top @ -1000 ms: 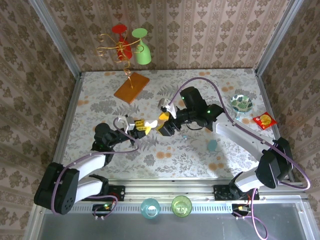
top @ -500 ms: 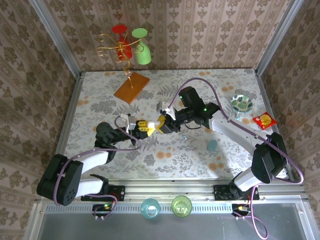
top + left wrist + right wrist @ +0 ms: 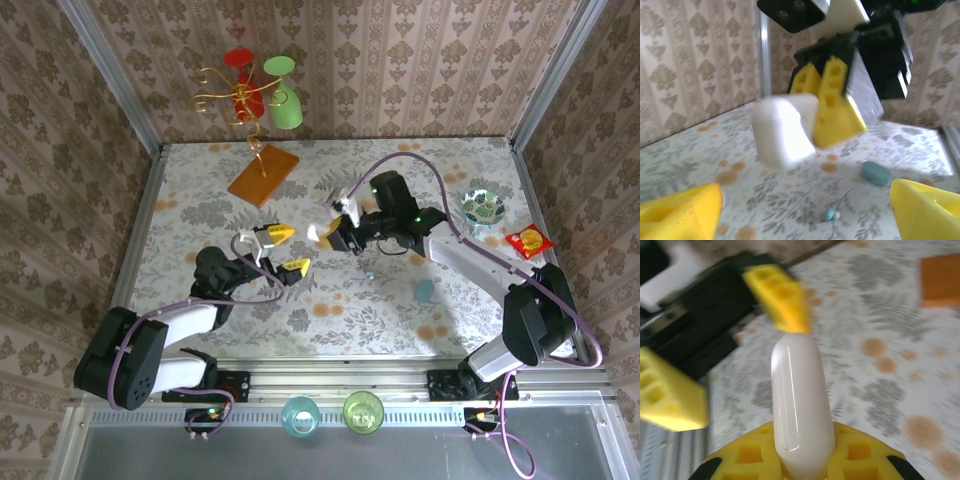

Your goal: Insert wireless bluetooth earbuds into charging case

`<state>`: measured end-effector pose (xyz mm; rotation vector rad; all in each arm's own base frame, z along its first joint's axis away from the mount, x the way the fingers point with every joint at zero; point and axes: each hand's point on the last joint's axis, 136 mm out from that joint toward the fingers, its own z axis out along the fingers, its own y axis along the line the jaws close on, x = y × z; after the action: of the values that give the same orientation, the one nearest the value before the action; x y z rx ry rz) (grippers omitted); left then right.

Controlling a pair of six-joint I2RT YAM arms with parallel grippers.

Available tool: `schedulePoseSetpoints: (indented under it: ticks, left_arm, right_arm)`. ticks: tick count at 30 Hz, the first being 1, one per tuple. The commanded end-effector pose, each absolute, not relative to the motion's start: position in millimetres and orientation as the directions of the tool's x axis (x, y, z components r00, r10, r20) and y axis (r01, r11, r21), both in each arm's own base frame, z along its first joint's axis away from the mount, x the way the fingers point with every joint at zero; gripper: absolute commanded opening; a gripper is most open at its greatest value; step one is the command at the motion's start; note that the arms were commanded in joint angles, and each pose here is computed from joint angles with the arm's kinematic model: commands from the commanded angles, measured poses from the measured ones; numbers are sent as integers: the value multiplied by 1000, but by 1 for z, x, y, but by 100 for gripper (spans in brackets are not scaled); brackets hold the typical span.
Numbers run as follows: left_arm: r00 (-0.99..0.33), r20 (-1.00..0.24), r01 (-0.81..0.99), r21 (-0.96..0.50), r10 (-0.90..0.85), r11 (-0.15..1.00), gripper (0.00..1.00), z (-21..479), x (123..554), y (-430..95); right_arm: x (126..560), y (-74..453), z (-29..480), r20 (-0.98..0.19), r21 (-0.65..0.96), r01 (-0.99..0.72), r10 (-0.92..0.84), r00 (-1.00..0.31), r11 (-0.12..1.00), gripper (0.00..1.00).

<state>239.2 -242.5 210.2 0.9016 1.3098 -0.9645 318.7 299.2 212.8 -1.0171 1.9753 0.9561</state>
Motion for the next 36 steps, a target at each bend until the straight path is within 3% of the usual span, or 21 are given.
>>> schedulePoseSetpoints:
  ticks: [1, 5, 8, 12, 21, 27, 32, 34, 36]
  left_arm:
    - [59, -994, 879, 94, 90, 467, 91, 181, 250, -240]
    - [57, -975, 856, 158, 214, 493, 95, 163, 252, -242]
    - [56, -958, 843, 196, 280, 501, 98, 153, 254, -243]
    - [68, -936, 855, 232, 344, 463, 99, 139, 250, -251]
    - [72, -942, 869, 221, 328, 443, 100, 133, 248, -267]
    - [89, -937, 863, 243, 339, 443, 100, 135, 250, -266]
    - [94, -937, 858, 247, 336, 450, 100, 139, 250, -264]
    - [99, -938, 856, 250, 332, 452, 100, 141, 250, -263]
    - [103, -938, 856, 253, 332, 450, 100, 142, 249, -263]
  right_arm:
    - [378, 261, 195, -743, 445, -580, -81, -664, 683, 15]
    - [399, 222, 147, -555, 519, -285, 64, -830, 806, 17]
    - [406, 208, 116, -428, 562, -125, 158, -890, 818, 18]
    - [415, 204, 90, -365, 588, -56, 204, -908, 807, 17]
    - [426, 188, 40, -278, 554, 54, 245, -929, 831, 27]
    - [422, 159, 42, -343, 450, 75, 250, -905, 890, 53]
    - [408, 126, 69, -459, 339, 95, 253, -852, 936, 72]
    - [395, 104, 83, -515, 267, 149, 272, -813, 952, 84]
    - [379, 79, 94, -571, 184, 224, 289, -768, 957, 85]
